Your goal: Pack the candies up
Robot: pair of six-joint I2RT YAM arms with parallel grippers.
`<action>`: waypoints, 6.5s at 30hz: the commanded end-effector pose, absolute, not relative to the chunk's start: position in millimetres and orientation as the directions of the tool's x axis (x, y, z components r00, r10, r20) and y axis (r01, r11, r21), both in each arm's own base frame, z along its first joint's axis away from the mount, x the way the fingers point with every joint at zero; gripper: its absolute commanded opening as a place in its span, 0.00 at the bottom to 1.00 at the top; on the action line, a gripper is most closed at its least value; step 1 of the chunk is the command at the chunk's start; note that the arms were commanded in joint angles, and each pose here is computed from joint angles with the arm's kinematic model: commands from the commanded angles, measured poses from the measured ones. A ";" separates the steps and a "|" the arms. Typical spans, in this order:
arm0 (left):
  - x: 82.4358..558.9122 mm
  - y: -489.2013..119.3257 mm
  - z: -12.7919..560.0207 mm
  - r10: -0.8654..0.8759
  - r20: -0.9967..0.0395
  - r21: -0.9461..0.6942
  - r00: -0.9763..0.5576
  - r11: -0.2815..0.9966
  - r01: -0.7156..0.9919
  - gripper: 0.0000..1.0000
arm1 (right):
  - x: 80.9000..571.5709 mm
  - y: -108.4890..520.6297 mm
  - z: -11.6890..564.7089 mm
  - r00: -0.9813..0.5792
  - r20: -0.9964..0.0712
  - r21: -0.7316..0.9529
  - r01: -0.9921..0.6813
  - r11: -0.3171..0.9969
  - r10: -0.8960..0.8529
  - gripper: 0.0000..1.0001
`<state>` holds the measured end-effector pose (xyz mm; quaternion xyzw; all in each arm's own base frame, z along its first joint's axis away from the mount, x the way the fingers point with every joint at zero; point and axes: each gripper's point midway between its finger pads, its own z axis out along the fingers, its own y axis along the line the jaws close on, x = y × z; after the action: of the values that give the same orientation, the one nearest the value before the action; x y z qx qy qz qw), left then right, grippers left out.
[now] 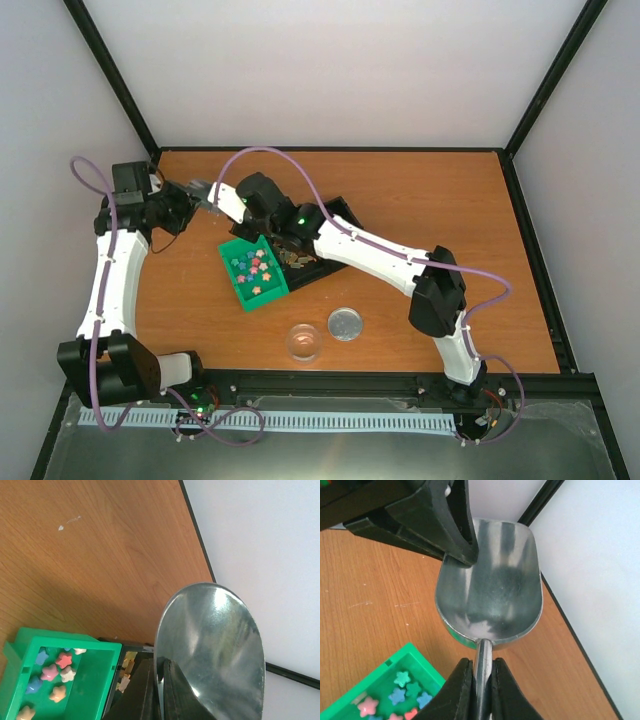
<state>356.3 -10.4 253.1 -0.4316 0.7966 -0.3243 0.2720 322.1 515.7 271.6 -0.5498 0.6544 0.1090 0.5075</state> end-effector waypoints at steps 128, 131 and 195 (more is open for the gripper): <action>323.3 -82.0 111.3 0.153 -0.443 -0.134 -0.884 0.963 0.234 0.01 | 237.5 369.4 109.8 -0.145 -0.114 -0.126 -0.979 0.159 -0.983 0.03; 321.8 -85.1 107.4 0.153 -0.437 -0.151 -0.886 0.959 0.240 0.01 | 240.4 375.0 95.4 -0.153 -0.109 -0.115 -0.979 0.166 -0.982 0.03; 319.4 -96.0 97.6 0.165 -0.424 -0.206 -0.890 0.940 0.273 0.01 | 245.4 350.3 112.1 -0.106 -0.271 -0.095 -0.986 0.136 -0.957 0.03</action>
<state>308.8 -87.8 82.5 0.1094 0.9717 -0.1170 0.1734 254.5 370.7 119.5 -0.6395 0.7376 0.0939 0.1952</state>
